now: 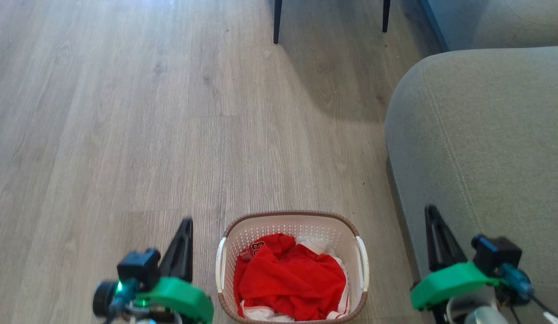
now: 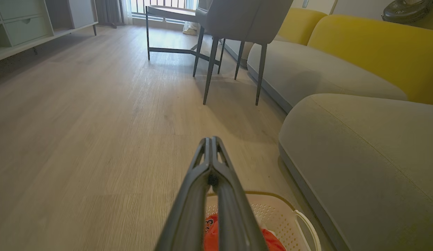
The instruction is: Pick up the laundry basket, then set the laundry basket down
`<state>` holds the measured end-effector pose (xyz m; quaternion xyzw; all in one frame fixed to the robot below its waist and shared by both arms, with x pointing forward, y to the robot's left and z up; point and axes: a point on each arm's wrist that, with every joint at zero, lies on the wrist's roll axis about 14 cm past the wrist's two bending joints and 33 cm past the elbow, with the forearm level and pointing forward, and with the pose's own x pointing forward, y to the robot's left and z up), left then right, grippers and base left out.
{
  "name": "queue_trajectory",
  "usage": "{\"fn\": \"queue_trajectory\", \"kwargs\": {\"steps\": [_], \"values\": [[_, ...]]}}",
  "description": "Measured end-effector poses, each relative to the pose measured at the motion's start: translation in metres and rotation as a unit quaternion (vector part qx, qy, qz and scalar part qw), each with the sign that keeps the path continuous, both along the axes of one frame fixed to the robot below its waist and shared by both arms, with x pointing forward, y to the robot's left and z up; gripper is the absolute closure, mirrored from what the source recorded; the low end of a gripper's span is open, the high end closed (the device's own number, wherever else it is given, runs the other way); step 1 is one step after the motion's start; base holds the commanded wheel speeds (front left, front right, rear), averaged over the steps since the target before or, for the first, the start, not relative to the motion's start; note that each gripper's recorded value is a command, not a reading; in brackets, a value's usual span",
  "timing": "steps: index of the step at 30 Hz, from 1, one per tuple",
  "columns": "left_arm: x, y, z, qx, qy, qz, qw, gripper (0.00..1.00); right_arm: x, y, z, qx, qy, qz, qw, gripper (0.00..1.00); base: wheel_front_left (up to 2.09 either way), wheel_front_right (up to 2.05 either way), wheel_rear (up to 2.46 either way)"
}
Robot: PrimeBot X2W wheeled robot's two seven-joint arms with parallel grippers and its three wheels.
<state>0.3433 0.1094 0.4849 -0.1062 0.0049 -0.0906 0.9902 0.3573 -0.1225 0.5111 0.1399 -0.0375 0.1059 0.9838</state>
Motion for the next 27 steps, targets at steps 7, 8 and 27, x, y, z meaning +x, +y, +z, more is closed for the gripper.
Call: {"fn": "queue_trajectory", "kwargs": {"steps": [7,8,27], "values": [[-0.005,0.005,-0.013,-0.033,0.031,0.012,0.999,1.00,-0.003,-0.004,-0.009,0.034,0.024,-0.008,0.999,1.00,0.00,0.00,0.00],[-0.005,0.006,-0.013,-0.038,0.034,0.013,0.999,1.00,-0.003,-0.005,-0.010,0.039,0.025,-0.009,0.999,1.00,0.00,0.00,0.00],[0.002,0.019,-0.017,-0.137,0.066,0.039,0.988,1.00,-0.002,-0.020,-0.021,0.133,0.066,-0.035,0.988,1.00,0.00,0.00,0.00]]}}
